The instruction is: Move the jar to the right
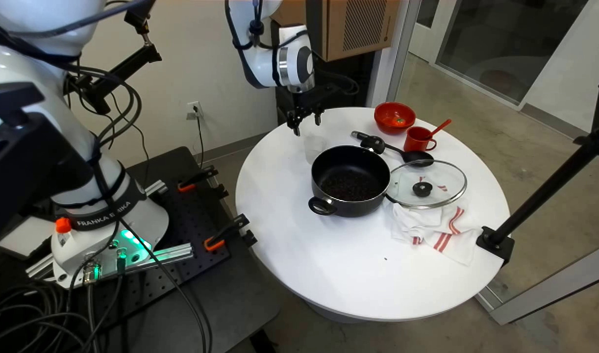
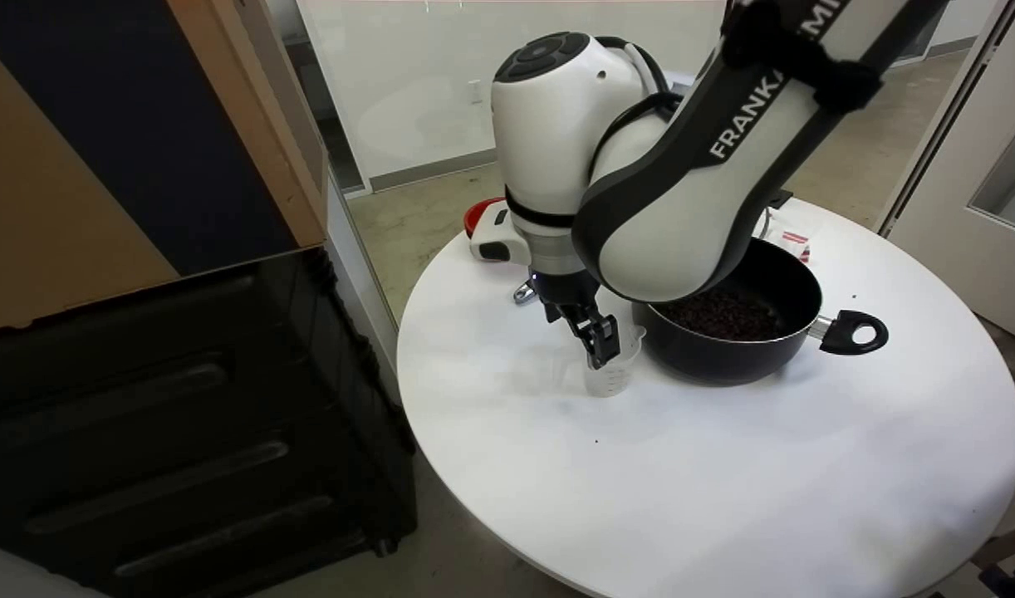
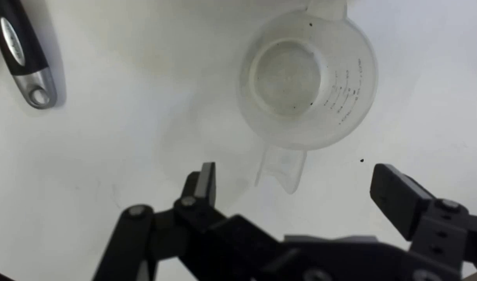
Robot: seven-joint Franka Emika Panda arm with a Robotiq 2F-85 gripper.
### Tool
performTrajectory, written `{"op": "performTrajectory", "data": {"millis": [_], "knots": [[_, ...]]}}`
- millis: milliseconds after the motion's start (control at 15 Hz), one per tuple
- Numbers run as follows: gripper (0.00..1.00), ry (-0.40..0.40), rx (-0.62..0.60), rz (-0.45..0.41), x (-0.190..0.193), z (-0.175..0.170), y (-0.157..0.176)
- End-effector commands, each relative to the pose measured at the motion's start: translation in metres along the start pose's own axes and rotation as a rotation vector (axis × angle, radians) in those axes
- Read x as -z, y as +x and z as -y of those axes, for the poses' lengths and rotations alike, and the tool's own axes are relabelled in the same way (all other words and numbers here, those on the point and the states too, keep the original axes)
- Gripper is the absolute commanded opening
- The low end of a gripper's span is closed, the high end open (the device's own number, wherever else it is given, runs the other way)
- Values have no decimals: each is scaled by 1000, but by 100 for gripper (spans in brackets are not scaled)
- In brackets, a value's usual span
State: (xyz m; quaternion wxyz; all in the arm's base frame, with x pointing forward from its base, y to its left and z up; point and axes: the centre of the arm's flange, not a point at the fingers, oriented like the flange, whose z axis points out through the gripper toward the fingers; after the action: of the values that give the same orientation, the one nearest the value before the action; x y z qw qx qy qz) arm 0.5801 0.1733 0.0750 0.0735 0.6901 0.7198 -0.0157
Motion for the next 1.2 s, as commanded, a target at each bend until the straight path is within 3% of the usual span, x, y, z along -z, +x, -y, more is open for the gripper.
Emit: {"op": "performTrajectory", "data": {"millis": [0, 267, 333, 400, 933, 1067, 1133], "knots": [[100, 10, 37, 3, -13, -10, 6], [100, 24, 65, 15, -25, -7, 12], [91, 27, 71, 18, -27, -6, 14], [72, 29, 75, 19, -29, -6, 15], [13, 4, 69, 28, -15, -18, 15], [3, -16, 54, 31, 8, -32, 13], [7, -34, 45, 38, 23, -43, 12]]}}
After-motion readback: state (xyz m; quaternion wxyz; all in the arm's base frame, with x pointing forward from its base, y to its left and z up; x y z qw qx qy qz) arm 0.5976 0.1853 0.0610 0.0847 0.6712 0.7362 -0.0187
